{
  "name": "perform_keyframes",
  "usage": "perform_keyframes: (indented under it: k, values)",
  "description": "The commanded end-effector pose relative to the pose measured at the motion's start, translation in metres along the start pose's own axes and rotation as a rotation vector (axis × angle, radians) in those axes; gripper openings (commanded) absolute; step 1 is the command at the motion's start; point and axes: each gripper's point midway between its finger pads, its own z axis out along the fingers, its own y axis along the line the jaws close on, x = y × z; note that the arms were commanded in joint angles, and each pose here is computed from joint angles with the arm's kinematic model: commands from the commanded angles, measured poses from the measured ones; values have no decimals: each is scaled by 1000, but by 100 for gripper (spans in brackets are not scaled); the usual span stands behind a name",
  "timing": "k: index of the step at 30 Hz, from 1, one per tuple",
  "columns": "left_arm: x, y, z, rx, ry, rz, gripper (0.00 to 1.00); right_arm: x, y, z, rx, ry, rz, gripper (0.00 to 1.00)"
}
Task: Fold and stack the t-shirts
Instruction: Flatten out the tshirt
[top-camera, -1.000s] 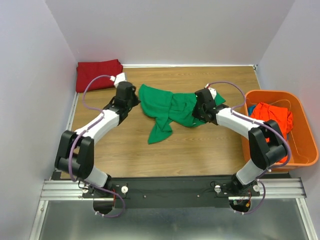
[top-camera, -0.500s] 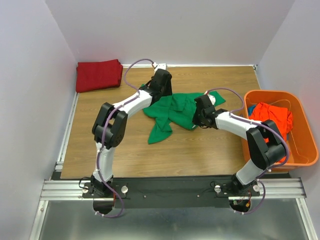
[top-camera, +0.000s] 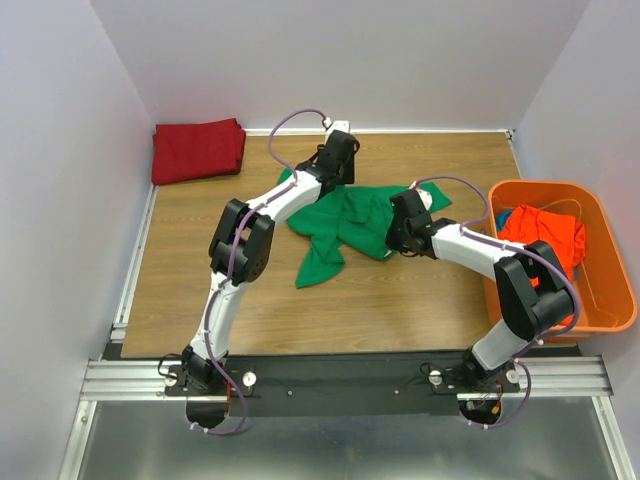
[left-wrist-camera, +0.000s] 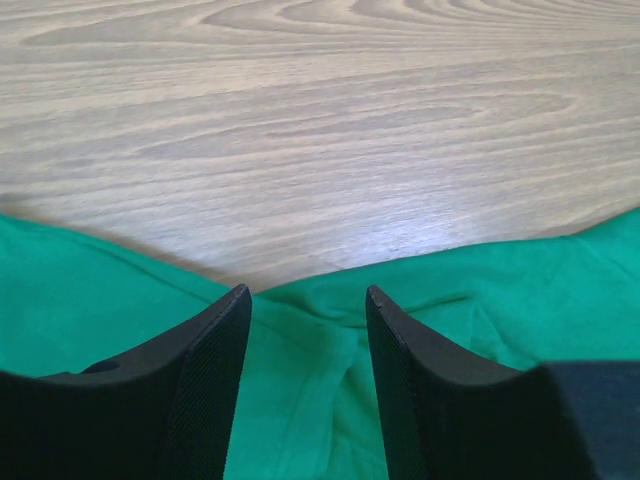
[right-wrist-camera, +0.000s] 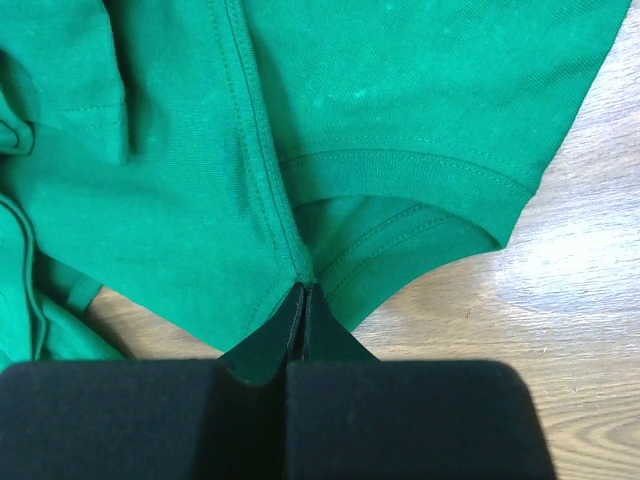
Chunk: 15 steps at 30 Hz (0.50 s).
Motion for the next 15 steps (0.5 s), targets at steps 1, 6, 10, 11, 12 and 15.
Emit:
perform_keyframes:
  k: [1, 6, 10, 11, 12, 15]
  values:
    - [19, 1, 8, -42, 46, 43, 56, 2, 0, -1, -2, -5, 13, 1]
    - [37, 12, 9, -85, 75, 27, 50, 3, -1, 1, 2, -4, 14, 1]
    - [42, 15, 9, -94, 82, 24, 45, 4, 0, 3, 1, 1, 16, 1]
    - [42, 15, 8, -95, 81, 24, 42, 4, 0, 3, 0, 2, 15, 1]
    - [43, 16, 8, -99, 83, 24, 39, 4, 0, 3, -1, 3, 16, 1]
    - [36, 17, 4, -107, 68, 20, 26, 4, 0, 4, 1, 3, 17, 1]
